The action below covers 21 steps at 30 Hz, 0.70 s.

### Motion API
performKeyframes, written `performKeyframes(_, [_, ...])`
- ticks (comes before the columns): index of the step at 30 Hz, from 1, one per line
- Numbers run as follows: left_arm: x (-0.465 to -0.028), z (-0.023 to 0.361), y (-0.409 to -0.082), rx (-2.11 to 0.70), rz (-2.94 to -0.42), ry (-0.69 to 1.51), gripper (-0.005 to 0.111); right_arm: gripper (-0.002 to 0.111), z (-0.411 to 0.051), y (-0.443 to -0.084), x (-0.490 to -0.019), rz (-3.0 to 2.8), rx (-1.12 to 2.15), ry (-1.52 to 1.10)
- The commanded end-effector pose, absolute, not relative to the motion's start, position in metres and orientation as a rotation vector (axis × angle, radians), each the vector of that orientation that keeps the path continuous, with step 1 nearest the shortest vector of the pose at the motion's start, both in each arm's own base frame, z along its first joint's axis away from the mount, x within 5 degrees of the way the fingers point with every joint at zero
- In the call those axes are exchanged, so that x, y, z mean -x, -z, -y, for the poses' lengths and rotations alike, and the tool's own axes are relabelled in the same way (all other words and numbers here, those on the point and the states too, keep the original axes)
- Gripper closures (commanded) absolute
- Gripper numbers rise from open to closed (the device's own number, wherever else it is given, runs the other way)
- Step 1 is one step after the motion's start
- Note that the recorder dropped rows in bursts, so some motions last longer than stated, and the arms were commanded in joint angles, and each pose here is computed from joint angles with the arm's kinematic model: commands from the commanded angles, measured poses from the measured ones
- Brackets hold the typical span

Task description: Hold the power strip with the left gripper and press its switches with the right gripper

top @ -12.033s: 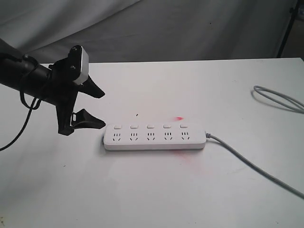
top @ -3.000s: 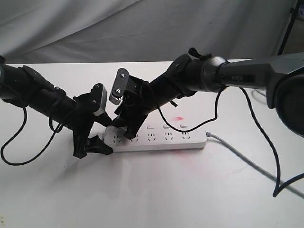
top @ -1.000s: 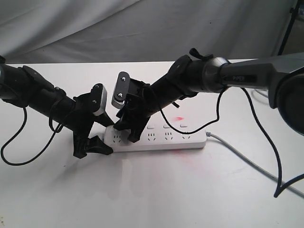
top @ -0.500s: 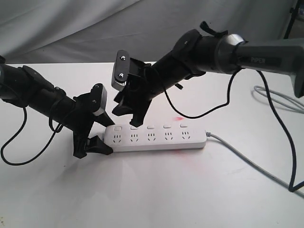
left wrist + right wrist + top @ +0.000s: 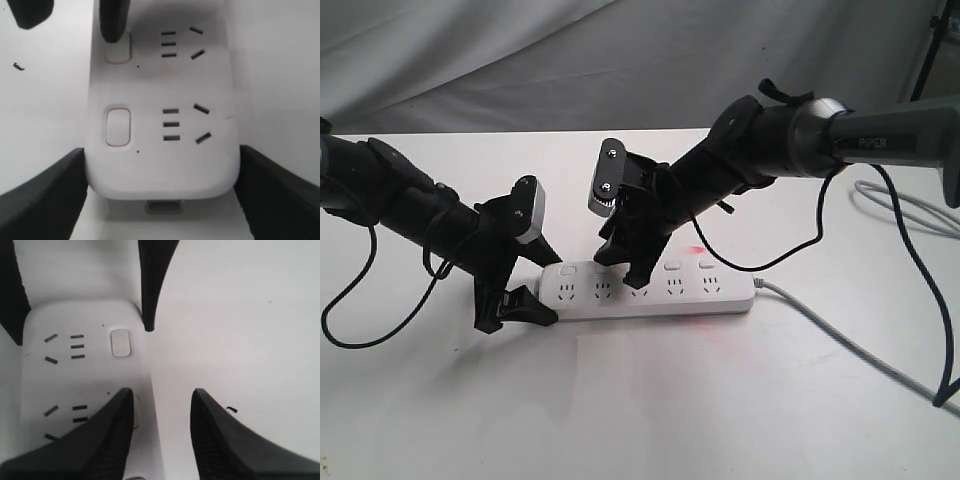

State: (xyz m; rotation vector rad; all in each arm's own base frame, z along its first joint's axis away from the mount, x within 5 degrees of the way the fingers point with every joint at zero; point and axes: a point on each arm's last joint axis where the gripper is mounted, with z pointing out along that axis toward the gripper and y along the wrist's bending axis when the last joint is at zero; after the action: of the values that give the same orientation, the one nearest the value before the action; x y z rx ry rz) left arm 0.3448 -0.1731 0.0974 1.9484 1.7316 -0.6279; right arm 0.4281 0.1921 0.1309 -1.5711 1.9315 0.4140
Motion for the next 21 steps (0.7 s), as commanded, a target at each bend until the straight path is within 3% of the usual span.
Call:
performKeyframes(1, [-0.345, 0.175, -0.099, -1.957, -1.720, 0.622, 0.037, 0.072, -0.192, -0.129, -0.429, -1.933, 1.557, -0.411])
performKeyframes(21, [-0.345, 0.175, -0.099, -1.957, -1.720, 0.622, 0.037, 0.072, -0.198, -0.111, -0.428, -1.945, 1.572, -0.426])
